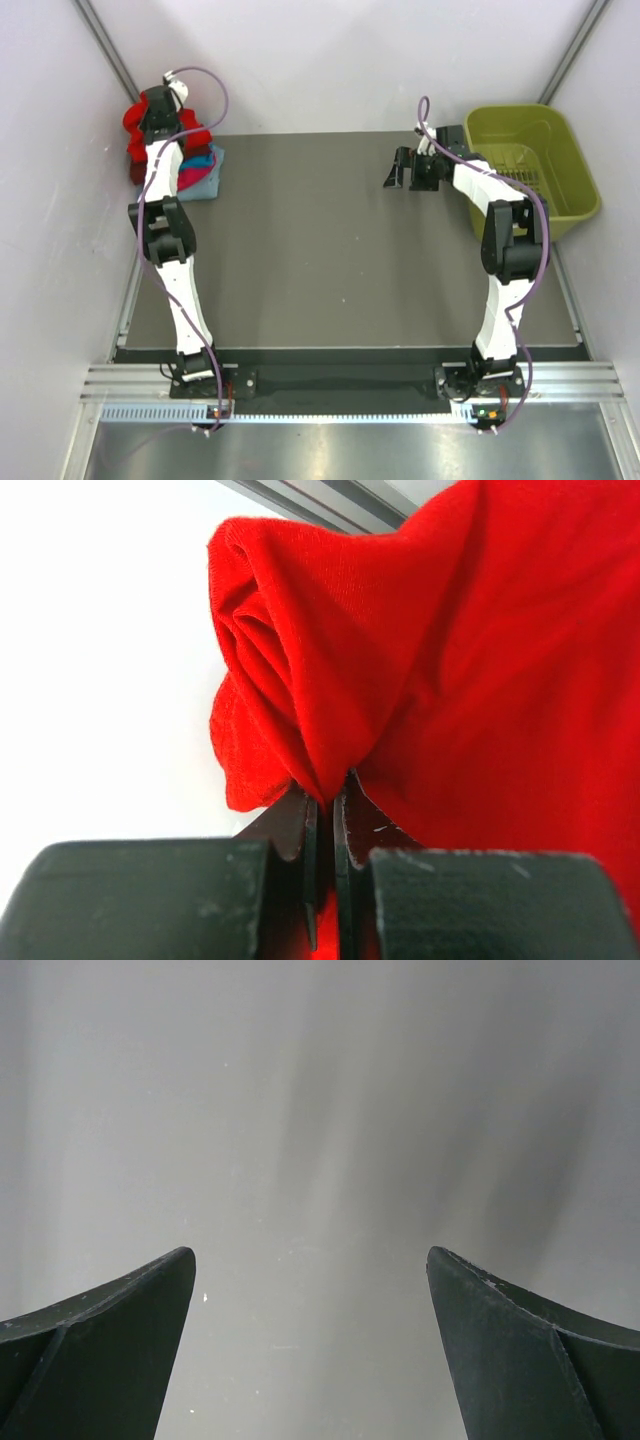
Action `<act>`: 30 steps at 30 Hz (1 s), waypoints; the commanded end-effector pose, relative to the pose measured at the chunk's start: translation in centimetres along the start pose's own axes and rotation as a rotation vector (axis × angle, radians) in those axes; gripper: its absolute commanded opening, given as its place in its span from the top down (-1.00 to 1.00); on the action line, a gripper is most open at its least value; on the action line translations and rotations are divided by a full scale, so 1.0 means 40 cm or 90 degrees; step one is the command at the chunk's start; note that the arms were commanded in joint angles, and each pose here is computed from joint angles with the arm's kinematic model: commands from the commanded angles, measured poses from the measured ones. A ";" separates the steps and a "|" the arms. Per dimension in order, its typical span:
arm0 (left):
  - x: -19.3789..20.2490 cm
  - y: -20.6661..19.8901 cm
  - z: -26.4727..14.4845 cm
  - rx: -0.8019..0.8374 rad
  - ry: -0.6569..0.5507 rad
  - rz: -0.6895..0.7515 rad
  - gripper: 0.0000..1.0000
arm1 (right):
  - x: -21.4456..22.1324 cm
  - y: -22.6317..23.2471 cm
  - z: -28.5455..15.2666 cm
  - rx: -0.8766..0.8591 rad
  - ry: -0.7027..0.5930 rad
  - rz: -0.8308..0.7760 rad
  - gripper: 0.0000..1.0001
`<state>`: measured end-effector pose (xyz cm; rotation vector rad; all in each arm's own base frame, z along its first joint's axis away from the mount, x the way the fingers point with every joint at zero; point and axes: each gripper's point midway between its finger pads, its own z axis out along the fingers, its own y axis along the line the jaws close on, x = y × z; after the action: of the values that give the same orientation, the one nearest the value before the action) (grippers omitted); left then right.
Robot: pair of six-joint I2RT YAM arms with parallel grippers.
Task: Fold and stack the t-shirts
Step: Neatly place the folded tshirt to the corner
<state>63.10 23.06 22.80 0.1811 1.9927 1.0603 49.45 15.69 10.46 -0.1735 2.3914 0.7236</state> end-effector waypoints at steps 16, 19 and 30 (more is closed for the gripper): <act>-0.211 0.141 -0.125 -0.093 -0.139 -0.108 -0.98 | -0.034 0.064 -0.027 -0.015 -0.028 -0.057 -0.99; -0.279 0.078 -0.238 -0.074 -0.172 -0.095 -0.98 | -0.034 0.079 -0.018 -0.021 -0.026 -0.064 -1.00; -0.289 -0.257 -0.390 0.181 -0.152 -0.150 -0.98 | -0.021 0.122 0.009 -0.037 -0.015 -0.079 -0.99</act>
<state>61.19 -0.95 29.62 0.2961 1.7794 0.6473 48.34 18.84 10.31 -0.2799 2.3918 0.7319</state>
